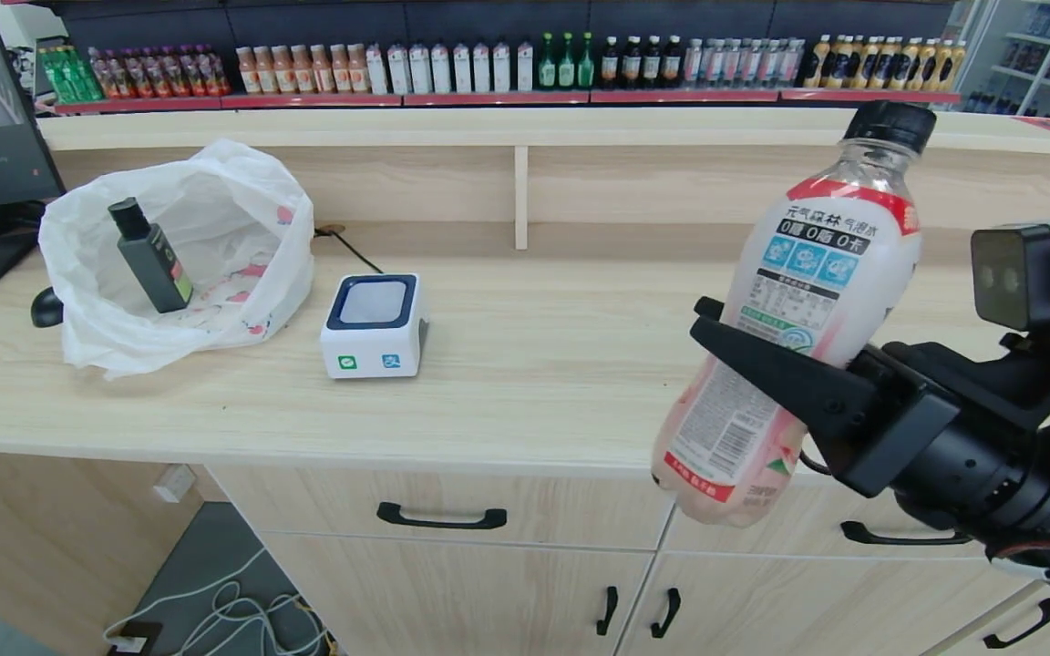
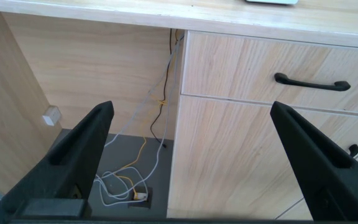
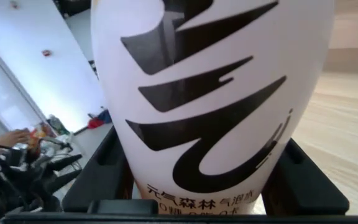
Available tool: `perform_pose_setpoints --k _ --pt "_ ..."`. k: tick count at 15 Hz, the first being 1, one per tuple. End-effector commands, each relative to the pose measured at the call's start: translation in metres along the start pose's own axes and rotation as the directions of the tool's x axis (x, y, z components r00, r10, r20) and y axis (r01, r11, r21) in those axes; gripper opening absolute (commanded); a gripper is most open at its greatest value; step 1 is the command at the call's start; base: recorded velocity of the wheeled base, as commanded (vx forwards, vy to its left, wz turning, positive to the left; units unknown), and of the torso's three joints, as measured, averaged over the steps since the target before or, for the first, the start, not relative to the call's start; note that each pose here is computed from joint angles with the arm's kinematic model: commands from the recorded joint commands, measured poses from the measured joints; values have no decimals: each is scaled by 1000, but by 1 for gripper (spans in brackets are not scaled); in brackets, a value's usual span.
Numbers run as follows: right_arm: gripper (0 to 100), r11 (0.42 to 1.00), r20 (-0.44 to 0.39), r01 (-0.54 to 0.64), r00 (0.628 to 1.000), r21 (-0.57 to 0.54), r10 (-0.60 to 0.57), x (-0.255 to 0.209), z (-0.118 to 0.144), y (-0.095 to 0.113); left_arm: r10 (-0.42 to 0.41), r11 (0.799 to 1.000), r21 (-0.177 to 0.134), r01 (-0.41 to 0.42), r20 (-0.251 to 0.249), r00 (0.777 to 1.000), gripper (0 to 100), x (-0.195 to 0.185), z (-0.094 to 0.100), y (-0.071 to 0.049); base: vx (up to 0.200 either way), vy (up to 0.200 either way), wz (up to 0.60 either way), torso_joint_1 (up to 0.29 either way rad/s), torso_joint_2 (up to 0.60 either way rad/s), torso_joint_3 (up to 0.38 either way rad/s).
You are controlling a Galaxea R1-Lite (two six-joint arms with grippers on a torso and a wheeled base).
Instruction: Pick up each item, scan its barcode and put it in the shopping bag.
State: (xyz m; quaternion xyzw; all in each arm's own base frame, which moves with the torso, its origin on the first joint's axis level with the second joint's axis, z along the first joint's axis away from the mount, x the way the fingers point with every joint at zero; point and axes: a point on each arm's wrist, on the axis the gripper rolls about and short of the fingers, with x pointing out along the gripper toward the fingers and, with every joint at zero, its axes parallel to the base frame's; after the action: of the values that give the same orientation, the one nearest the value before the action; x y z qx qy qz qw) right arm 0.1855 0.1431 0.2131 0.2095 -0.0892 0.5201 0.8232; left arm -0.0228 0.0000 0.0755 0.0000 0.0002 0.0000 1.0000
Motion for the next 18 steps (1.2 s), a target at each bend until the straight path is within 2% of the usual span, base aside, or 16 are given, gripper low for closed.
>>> perform_pose_setpoints --k 1,4,7,9,18 --pt "0 997 -39 -35 999 74 38 7 -12 -3 0 1000 0 0 0 1000 100 0 0 0 0 0 0 0 0 0" --pt "0 980 -83 -145 984 134 157 10 -15 6 0 1000 0 0 0 1000 100 0 0 0 0 0 0 0 0 0" --pt "0 953 -68 -211 971 219 231 20 -14 20 0 1000 0 0 0 1000 100 0 0 0 0 0 0 0 0 0" --pt "0 938 -61 -212 970 275 237 19 -12 22 0 1000 0 0 0 1000 100 0 0 0 0 0 0 0 0 0" --pt "0 916 -34 -230 966 328 255 23 -4 26 0 1000 0 0 0 1000 100 0 0 0 0 0 0 0 0 0"
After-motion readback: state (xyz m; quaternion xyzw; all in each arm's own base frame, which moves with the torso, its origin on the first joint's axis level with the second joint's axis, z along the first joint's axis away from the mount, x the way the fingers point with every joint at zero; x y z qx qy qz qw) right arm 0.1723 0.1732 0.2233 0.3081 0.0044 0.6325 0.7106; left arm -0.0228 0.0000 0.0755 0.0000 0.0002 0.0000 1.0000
